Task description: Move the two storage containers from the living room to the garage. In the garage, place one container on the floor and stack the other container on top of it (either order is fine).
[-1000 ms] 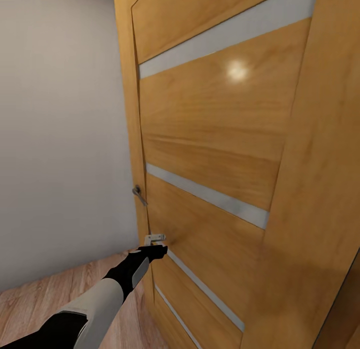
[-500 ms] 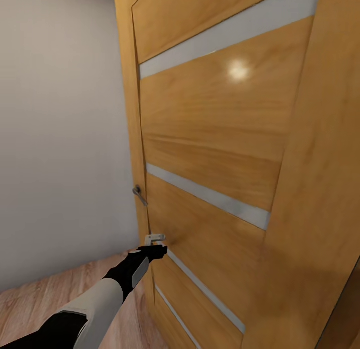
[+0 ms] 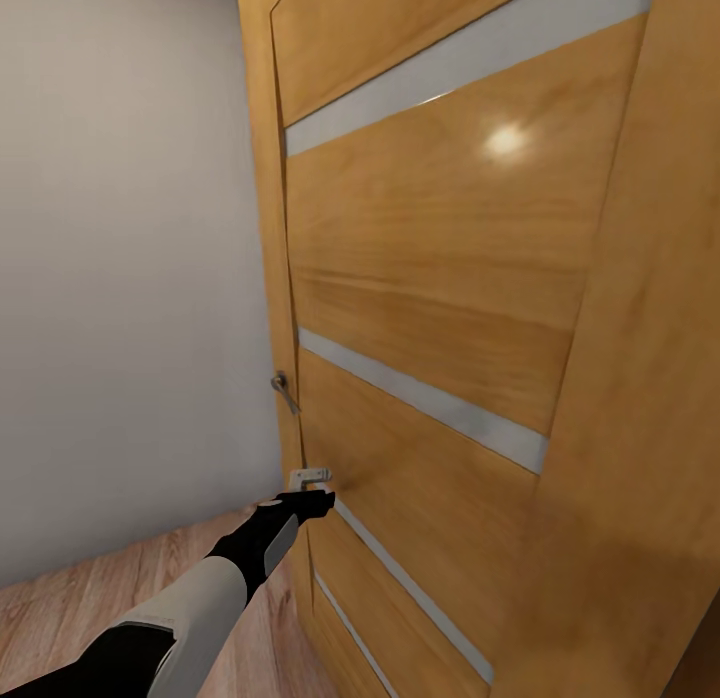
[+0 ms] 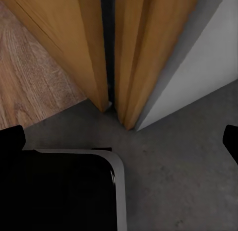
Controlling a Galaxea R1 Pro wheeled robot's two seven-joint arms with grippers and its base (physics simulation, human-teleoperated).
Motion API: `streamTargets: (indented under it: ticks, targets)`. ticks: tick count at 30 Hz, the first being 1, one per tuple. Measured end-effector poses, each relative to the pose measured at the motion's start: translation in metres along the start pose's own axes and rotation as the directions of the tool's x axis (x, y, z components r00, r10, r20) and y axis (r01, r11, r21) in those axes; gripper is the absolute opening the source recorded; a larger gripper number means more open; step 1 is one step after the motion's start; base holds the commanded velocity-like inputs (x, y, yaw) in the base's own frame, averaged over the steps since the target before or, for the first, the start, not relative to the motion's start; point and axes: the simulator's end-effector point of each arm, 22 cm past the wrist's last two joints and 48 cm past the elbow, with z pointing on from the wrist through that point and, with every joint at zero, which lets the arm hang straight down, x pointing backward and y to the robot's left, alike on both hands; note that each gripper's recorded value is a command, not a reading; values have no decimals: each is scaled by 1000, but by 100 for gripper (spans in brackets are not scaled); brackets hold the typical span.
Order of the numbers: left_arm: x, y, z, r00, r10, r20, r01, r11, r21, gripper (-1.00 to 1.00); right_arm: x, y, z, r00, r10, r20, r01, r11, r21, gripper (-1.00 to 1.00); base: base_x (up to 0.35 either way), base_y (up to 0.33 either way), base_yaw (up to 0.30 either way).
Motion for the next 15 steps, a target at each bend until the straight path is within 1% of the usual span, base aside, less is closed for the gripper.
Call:
streamTargets:
  ticks: [11,15]
  targets:
    - [0,0,0,1000,0,0,0,1000,0,100,0,0,0,1000,0,-1,0,1000,0,100,0,0,-1]
    - [-1,2,0,1000,10,2,-10,1000,-8,100,0,0,0,1000,0,0,0,1000,-1,100,0,0,-108]
